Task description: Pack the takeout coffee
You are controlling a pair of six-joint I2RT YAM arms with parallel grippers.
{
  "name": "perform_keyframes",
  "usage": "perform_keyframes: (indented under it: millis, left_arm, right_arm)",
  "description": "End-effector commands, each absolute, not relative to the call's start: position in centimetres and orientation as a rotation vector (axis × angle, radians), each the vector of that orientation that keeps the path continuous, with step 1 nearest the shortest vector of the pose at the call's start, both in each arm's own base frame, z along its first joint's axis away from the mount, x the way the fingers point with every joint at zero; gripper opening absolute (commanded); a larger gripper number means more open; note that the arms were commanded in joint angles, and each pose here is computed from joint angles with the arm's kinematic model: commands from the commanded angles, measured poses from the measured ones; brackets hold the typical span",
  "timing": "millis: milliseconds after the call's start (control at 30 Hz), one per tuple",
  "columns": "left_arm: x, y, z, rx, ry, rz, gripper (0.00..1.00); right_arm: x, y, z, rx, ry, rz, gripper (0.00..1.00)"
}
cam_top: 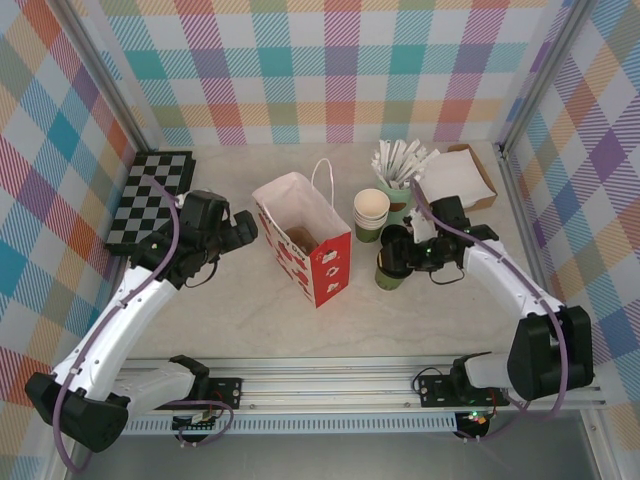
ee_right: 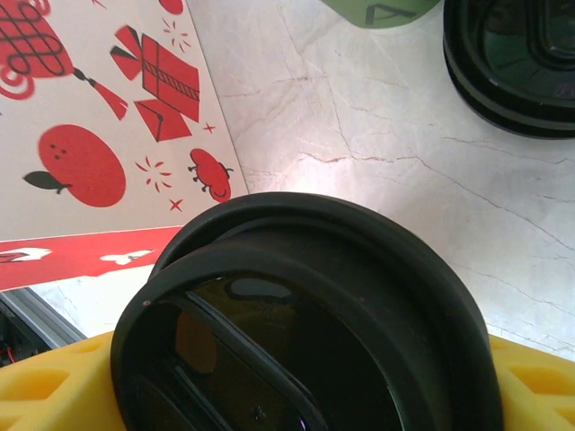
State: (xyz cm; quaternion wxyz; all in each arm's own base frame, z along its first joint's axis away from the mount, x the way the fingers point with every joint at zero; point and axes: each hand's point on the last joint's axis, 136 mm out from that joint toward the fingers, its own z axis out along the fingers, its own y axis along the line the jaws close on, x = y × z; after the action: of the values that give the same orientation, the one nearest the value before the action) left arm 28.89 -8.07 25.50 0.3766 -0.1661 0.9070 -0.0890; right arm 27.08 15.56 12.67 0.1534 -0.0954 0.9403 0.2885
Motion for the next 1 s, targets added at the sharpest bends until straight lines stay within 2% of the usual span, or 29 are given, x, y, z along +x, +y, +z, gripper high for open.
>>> perform_keyframes:
  millis: [0, 400, 600, 967]
  left_arm:
    - [29.0, -7.9, 26.9, -0.412, 2.269, -0.262, 1.0]
    - [29.3, -8.3, 26.1, -0.412, 2.302, -0.26, 1.0]
    - [29.6, -8.5, 26.3, -0.406, 2.302, -0.268, 1.0]
    - [29.1, -7.8, 25.9, -0.434, 2.309, -0.23, 1.0]
  right_arm:
    - [26.6, 17.0, 12.6, -0.387, 2.688, 0.885, 0.77]
    - [25.3, 18.2, 9.9, -0.522, 2.771, 0.783, 0.81]
    - [24.8, 18.3, 11.3, -0.51, 2.757, 0.772, 0.99]
    - [24.3, 16.8, 13.1, 0.007, 2.875, 0.71, 1.0]
